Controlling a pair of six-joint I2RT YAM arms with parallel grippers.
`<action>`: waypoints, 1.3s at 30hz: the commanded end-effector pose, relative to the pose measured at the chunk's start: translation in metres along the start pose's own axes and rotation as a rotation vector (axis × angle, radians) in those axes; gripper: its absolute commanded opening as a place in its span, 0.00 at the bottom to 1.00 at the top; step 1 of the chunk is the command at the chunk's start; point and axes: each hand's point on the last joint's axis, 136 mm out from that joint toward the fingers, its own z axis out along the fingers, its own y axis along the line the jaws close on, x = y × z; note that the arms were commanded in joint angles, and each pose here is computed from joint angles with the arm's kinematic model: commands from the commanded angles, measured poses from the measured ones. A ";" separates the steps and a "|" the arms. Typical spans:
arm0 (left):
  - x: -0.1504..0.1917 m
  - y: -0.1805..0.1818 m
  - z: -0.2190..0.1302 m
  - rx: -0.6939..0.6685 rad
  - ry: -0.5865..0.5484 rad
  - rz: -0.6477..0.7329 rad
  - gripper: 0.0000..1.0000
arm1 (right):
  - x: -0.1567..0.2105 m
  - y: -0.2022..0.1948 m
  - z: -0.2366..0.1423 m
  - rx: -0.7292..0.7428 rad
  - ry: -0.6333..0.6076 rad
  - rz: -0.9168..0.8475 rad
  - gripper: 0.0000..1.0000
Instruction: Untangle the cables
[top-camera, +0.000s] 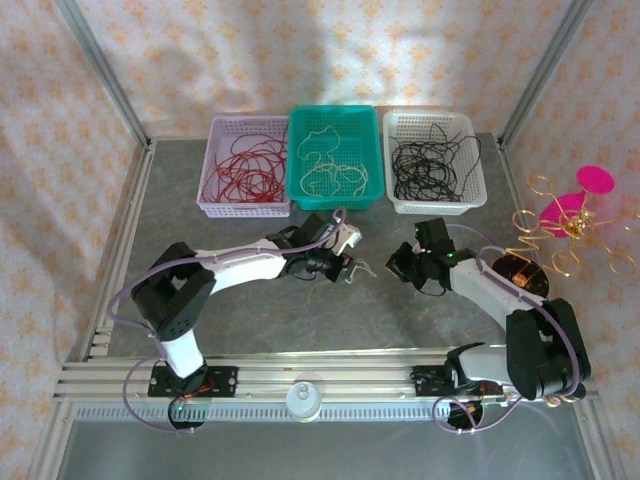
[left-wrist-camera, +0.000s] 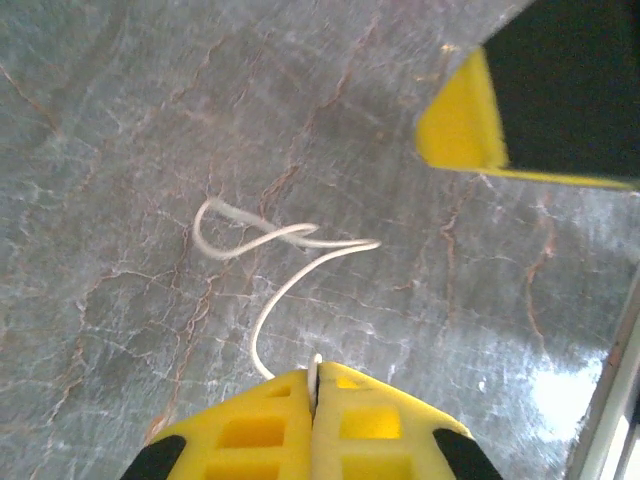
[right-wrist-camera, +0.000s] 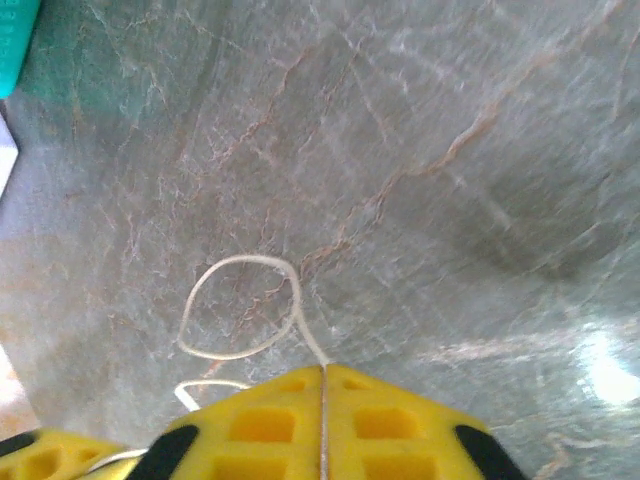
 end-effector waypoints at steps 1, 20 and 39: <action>-0.011 -0.008 -0.025 -0.036 -0.002 0.095 0.00 | -0.022 0.035 -0.024 -0.101 -0.054 -0.175 0.20; -0.128 -0.077 -0.152 -0.045 -0.352 0.366 0.00 | -0.023 0.133 -0.050 -0.537 -0.032 -0.356 0.50; -0.179 -0.084 -0.227 -0.151 -0.604 0.382 0.00 | -0.009 0.118 -0.010 -0.414 -0.006 -0.336 0.03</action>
